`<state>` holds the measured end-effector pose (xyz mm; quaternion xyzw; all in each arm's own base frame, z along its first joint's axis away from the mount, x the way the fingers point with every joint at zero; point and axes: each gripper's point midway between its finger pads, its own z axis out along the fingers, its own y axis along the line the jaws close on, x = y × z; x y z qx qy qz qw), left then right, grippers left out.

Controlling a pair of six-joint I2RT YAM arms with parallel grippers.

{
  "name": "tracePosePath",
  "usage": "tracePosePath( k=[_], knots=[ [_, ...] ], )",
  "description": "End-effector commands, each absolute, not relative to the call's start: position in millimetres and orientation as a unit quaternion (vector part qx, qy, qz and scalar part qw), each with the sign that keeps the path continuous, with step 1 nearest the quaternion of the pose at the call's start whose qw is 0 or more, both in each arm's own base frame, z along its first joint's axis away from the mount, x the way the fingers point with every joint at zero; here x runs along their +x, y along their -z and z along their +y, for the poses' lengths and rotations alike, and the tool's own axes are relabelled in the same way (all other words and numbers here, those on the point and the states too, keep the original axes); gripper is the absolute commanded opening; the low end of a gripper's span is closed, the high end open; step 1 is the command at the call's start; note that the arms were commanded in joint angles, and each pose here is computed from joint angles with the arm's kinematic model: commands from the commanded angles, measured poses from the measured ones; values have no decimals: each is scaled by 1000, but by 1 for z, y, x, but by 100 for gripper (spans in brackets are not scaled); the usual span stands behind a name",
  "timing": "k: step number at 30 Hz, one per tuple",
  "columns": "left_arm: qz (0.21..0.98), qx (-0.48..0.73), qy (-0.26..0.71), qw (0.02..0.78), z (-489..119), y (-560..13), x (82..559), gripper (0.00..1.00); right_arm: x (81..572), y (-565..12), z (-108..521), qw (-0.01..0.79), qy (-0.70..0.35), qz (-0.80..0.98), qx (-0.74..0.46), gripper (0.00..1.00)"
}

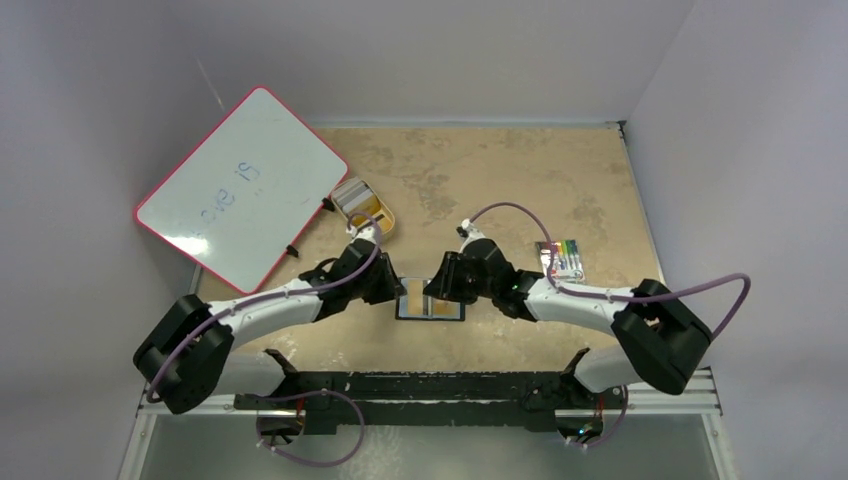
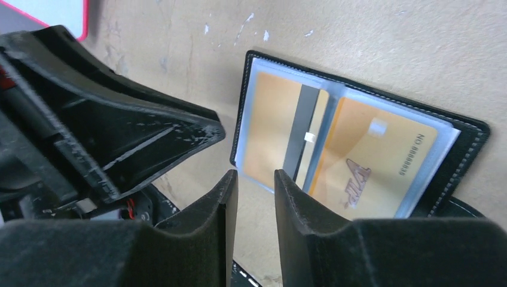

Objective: Put the credit cards into the card holder
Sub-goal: Insert the credit card into the card holder, then pick up the credit card from the storage box.

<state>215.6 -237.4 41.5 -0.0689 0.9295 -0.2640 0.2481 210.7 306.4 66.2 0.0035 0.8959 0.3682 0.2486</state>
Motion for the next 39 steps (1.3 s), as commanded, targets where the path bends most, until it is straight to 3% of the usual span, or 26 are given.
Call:
tracePosePath(
  k=[1, 15, 39],
  knots=[
    [887, -92, 341, 297, -261, -92, 236, 25, 217, -69, 292, 276, -334, 901, 10, 29],
    [893, -95, 331, 290, -263, -66, 240, 37, 223, -42, 277, 283, -279, 918, 5, 21],
    [908, -84, 312, 266, -263, -37, 235, 43, 225, -26, 269, 290, -260, 921, 17, 20]
  ],
)
